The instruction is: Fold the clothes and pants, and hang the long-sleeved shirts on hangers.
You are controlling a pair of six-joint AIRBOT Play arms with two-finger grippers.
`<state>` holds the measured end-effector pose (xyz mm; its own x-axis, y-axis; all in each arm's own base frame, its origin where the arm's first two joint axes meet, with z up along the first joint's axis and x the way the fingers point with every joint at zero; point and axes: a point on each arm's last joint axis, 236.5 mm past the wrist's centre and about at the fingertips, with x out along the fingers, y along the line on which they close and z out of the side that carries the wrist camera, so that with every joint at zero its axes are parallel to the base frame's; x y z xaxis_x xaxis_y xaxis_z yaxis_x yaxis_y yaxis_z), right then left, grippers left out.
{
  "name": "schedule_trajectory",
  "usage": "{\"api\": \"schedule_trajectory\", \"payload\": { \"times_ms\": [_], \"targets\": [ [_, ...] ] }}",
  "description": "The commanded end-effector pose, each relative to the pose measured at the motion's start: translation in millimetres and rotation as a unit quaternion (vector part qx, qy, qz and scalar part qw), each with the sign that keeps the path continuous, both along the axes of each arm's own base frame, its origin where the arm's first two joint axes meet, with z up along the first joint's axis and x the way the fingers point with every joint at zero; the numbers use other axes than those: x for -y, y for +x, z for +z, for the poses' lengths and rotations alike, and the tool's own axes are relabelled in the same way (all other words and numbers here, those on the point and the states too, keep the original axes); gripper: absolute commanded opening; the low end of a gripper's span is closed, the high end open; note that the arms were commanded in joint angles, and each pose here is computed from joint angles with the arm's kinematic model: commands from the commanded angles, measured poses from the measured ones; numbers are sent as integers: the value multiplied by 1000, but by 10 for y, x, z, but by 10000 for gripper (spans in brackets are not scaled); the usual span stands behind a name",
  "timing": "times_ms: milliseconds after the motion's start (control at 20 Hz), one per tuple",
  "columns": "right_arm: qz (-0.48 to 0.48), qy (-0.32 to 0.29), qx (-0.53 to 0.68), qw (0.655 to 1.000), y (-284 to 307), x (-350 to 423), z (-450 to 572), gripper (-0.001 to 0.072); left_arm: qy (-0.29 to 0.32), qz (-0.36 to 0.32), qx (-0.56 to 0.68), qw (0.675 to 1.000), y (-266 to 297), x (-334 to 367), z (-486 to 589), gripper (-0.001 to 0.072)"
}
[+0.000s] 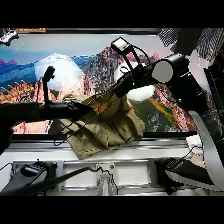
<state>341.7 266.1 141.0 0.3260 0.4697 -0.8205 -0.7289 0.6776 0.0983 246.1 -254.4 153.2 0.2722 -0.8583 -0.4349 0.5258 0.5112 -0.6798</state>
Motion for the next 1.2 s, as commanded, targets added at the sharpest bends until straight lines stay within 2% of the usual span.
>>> {"api": "schedule_trajectory", "payload": {
  "times_ms": [0,200,350,450,750,1150],
  "targets": [
    [9,-2,15,1000,41,-7,19,16,-35,-29,-68,997,118,-32,-140,9],
    [11,2,17,1000,46,-25,31,16,-136,-87,-144,976,201,-236,-185,9],
    [11,2,18,1000,46,-24,32,16,-174,-103,-151,968,337,-345,-305,9],
    [10,2,18,1000,49,-24,32,16,-186,-141,-151,961,329,-369,-383,9],
    [3,17,-8,1000,-39,-72,26,17,-196,-193,-112,955,626,-351,-513,8],
    [5,45,-40,998,-202,-160,94,18,-173,-200,-40,964,1139,-270,-432,8]
  ]
}}
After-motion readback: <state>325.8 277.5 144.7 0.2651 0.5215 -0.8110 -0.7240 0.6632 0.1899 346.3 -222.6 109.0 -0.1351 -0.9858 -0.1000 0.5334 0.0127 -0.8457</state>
